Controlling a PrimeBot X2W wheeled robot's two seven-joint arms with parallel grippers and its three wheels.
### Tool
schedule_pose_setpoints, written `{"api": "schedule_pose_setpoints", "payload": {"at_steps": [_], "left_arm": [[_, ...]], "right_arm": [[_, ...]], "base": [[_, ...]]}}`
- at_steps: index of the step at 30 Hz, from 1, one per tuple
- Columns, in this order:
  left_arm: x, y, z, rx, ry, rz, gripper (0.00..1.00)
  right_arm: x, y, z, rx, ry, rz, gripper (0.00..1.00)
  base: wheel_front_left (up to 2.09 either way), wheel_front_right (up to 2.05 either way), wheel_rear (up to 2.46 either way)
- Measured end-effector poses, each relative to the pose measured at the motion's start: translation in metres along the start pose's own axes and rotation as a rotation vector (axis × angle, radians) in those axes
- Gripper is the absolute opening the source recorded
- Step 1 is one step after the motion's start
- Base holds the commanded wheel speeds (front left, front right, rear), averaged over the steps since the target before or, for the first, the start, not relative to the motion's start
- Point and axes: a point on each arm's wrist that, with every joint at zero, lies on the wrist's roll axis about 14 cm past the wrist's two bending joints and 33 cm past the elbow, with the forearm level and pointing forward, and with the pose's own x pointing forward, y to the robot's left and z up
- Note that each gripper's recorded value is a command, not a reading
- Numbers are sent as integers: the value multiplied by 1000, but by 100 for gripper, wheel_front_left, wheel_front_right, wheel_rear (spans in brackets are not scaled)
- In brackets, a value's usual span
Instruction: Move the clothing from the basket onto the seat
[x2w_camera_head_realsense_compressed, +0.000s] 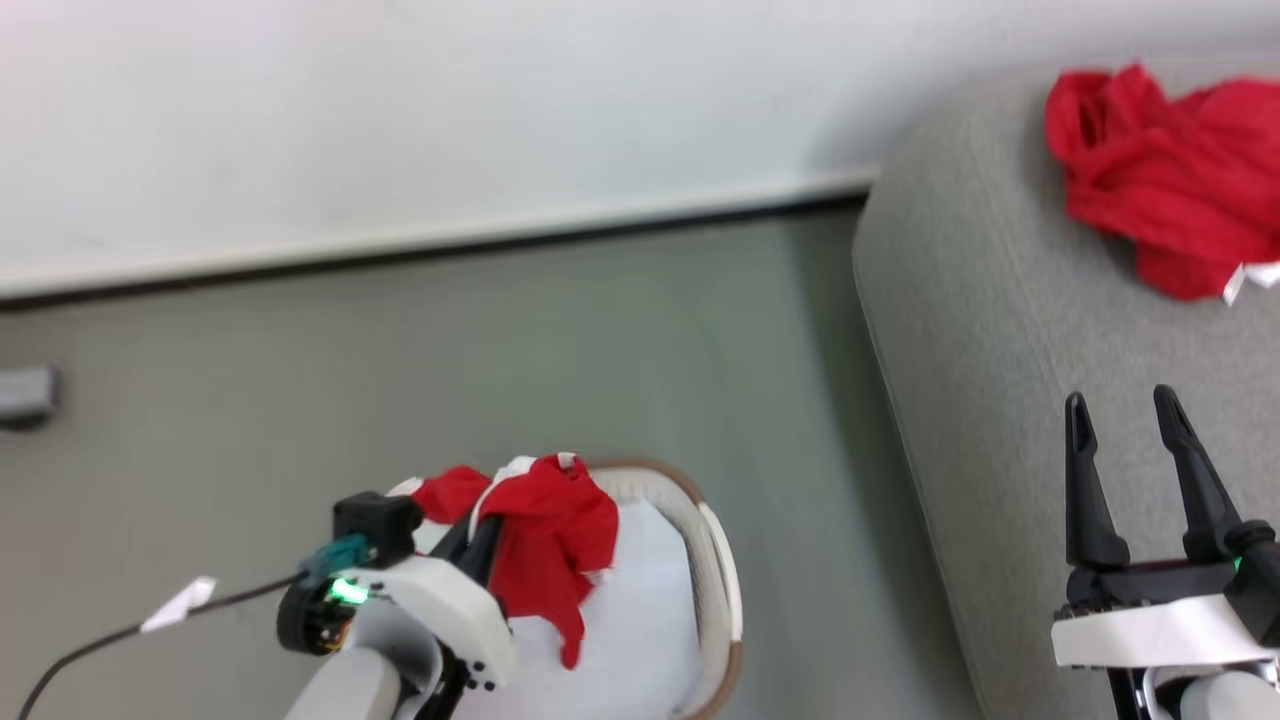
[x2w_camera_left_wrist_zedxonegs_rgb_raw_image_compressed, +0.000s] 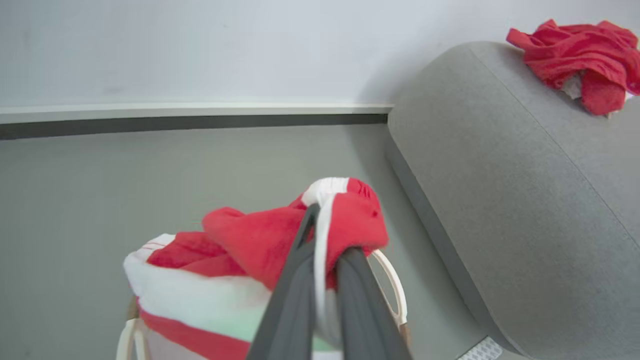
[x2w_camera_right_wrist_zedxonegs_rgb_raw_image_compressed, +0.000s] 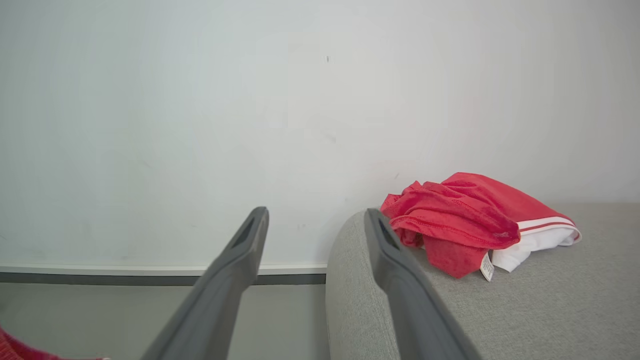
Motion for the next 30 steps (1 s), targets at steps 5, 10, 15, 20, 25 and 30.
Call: {"api": "schedule_pose_setpoints", "payload": {"at_steps": [5,10,15,20,25,30], "left_arm": [[-40,-1,61,30,-195,50,0],[-88,-4,106,54,-369,103,0],[-133,-5,131,77,-496,164,0],[-167,-5,146,106,-565,198,0],[-183,-1,151,121,-582,219,0],[-184,-7,151,129,-570,198,0]], "right_arm": [[-11,6,18,5,-45,17,100],[-24,11,27,-10,-65,37,100],[-41,14,31,-16,-71,46,100],[-53,14,35,-21,-84,49,100],[-59,24,32,-19,-76,80,100],[-62,50,24,-21,-51,164,100]], "base": [[0,0,0],[0,0,0],[0,0,0],[0,0,0],[0,0,0],[0,0,0]]}}
